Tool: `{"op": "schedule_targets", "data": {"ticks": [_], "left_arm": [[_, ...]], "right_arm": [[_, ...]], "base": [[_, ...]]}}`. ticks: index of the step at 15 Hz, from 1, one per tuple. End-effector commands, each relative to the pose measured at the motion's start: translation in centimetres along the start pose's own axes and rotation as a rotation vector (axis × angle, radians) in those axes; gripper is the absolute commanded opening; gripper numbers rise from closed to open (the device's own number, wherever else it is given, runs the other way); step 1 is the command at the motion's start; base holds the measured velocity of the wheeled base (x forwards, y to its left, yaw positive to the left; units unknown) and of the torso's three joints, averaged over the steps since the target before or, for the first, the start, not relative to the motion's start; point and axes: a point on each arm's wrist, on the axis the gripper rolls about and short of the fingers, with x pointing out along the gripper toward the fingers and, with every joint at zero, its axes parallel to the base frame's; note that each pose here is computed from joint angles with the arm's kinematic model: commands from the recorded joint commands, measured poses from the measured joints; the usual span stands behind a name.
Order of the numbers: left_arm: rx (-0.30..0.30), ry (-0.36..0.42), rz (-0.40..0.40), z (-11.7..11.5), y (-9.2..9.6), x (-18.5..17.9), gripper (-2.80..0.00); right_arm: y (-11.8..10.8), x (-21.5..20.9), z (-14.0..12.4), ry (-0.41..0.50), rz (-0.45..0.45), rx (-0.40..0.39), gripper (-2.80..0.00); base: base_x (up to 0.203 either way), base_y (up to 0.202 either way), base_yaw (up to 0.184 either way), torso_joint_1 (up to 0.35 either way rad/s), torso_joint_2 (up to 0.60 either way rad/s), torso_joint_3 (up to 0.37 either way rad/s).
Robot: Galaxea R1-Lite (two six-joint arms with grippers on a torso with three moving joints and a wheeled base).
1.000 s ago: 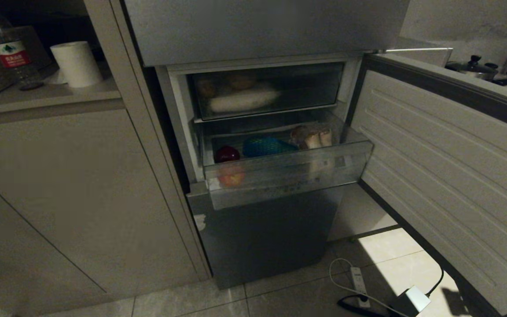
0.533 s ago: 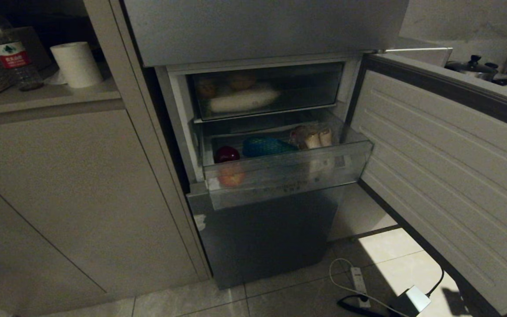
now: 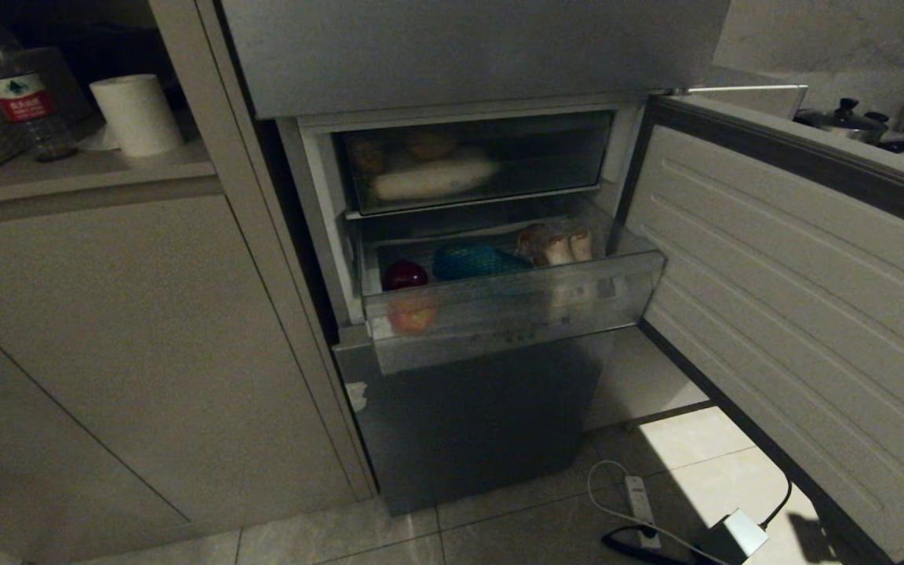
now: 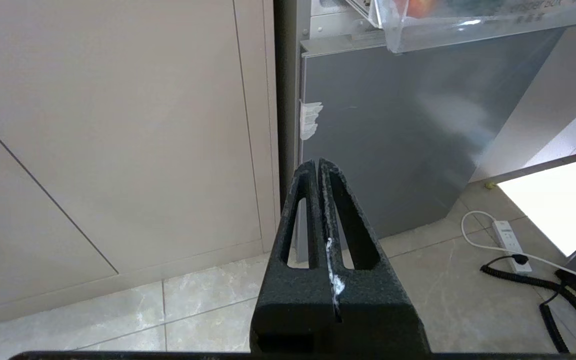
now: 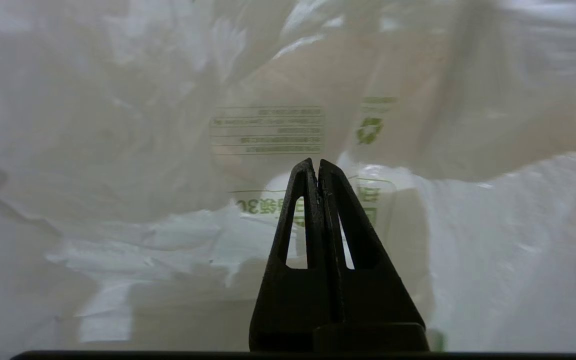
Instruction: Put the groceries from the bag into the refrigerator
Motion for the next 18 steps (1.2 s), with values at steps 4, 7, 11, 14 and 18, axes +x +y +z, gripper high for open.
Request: {"op": "schedule_targets", "data": {"ticks": [4, 7, 11, 14, 18], "left_arm": [[0.000, 0.001, 0.000, 0.0, 0.0, 0.0, -2.80], [0.000, 0.001, 0.000, 0.0, 0.0, 0.0, -2.80], [0.000, 0.001, 0.000, 0.0, 0.0, 0.0, -2.80], [0.000, 0.001, 0.000, 0.0, 0.0, 0.0, -2.80], [0.000, 0.001, 0.000, 0.0, 0.0, 0.0, -2.80]], "right_arm": [[-0.2, 2.5, 0.9, 0.035, -0.060, 0.034, -2.80], [-0.8, 2.8, 1.2, 0.015, -0.123, 0.046, -2.80], [-1.7, 4.1, 1.9, -0.014, -0.182, 0.067, -2.80], [-4.3, 4.0, 2.9, -0.062, -0.293, 0.124, -2.80], [-6.5, 2.9, 2.6, -0.055, -0.433, 0.176, -2.80]], "base": [[0.000, 0.000, 0.000, 0.000, 0.00, 0.000], [0.000, 0.000, 0.000, 0.000, 0.00, 0.000], [0.000, 0.000, 0.000, 0.000, 0.00, 0.000], [0.000, 0.000, 0.000, 0.000, 0.00, 0.000], [0.000, 0.000, 0.000, 0.000, 0.00, 0.000]]}}
